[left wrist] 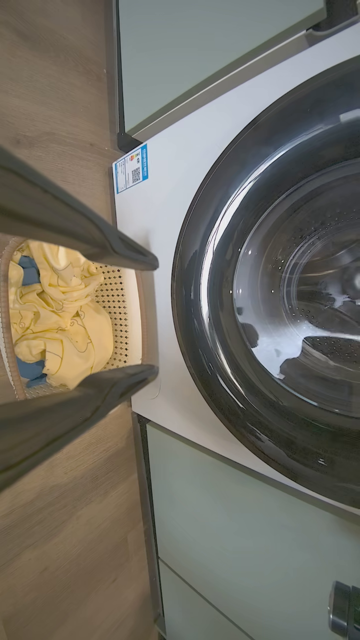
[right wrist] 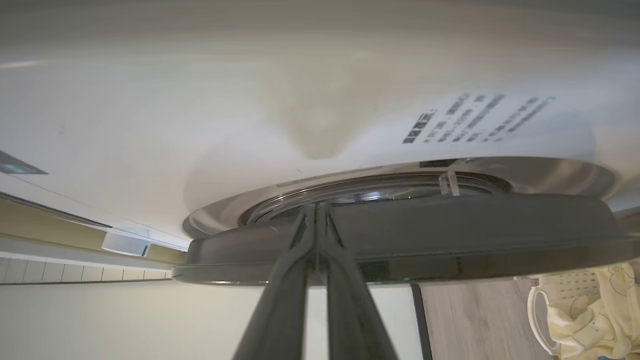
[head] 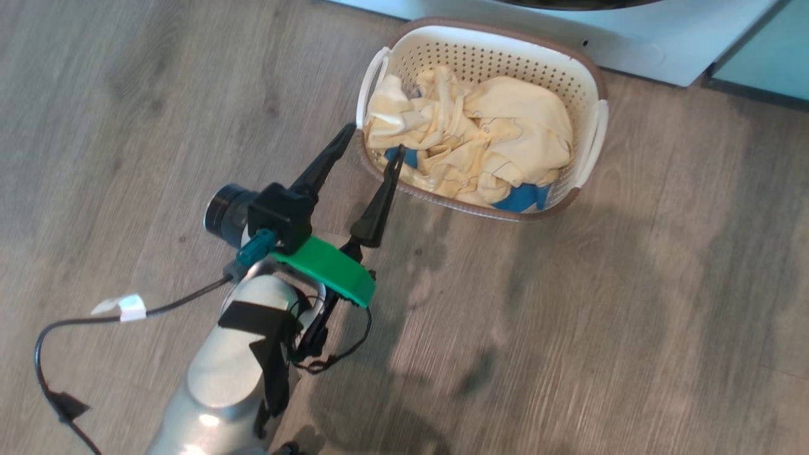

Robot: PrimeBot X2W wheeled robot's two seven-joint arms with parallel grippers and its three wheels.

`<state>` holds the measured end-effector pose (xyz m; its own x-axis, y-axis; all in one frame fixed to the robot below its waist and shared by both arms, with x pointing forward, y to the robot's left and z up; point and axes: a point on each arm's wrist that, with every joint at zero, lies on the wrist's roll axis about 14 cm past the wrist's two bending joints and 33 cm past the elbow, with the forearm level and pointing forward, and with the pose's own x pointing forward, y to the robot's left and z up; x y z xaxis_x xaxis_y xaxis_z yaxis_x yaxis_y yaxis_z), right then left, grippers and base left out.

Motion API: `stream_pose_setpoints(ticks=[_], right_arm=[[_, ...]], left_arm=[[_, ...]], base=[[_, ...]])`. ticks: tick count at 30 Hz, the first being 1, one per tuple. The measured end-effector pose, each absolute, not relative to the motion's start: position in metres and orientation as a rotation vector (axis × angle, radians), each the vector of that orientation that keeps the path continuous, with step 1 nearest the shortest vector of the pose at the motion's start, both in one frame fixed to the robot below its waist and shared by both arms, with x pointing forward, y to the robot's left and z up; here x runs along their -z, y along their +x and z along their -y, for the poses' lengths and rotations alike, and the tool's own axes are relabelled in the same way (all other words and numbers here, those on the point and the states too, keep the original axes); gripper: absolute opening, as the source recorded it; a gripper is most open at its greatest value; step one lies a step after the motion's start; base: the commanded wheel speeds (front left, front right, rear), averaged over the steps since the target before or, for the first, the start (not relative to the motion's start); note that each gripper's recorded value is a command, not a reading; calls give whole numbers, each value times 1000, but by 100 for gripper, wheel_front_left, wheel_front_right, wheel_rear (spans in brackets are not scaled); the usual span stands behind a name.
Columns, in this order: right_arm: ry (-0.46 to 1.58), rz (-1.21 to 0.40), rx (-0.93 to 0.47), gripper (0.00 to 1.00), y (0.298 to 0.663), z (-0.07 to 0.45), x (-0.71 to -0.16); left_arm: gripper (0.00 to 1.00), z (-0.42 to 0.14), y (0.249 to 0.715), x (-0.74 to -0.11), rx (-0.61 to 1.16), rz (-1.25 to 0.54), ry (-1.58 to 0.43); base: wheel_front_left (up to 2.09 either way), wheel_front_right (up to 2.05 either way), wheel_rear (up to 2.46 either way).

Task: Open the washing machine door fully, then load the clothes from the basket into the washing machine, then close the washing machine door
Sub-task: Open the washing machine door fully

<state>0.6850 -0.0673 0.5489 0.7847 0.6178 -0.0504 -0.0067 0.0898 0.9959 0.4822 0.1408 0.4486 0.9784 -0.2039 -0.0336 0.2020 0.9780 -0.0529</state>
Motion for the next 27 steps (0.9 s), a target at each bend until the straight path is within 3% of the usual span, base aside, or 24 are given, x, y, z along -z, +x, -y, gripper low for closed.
stream_pose_setpoints(ticks=[27], right_arm=[[1308, -669, -481, 0, 707, 35, -513]], left_arm=[[100, -137, 498, -439, 207, -44, -55]], base=[[0, 0, 0]])
